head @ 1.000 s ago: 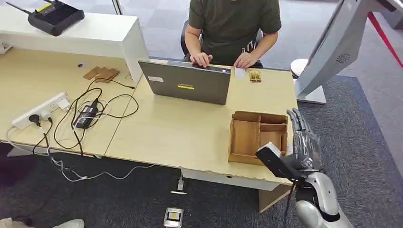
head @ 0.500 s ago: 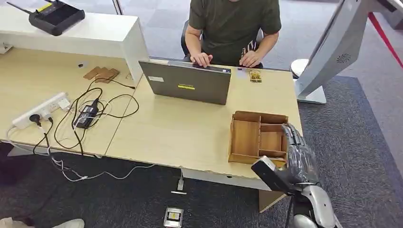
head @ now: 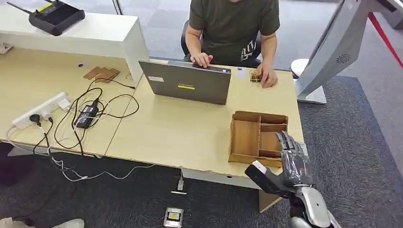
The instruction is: Pass the card to the sensor for recognition and then transmit it.
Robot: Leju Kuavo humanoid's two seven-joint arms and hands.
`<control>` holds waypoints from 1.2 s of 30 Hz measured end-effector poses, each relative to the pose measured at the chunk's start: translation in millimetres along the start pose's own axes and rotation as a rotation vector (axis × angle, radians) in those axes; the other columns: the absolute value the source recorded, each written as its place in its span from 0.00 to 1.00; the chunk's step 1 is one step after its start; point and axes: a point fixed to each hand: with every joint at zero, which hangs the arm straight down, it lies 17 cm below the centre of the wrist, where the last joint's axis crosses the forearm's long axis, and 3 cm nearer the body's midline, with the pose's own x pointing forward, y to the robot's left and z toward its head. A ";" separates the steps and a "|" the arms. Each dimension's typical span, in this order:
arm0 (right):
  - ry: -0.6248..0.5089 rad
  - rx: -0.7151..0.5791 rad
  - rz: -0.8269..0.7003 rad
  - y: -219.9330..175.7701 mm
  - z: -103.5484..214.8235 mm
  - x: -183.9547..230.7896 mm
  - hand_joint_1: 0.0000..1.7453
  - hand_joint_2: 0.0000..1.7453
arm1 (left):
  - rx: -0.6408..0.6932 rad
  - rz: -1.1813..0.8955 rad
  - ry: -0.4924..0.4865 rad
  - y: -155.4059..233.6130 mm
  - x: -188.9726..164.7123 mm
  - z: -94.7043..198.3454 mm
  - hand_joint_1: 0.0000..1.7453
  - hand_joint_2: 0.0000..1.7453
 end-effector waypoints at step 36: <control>-0.014 0.039 0.051 21.9 -18.9 -15.6 0.00 1.00 | -0.004 0.002 0.009 -0.5 -3.5 0.0 0.00 1.00</control>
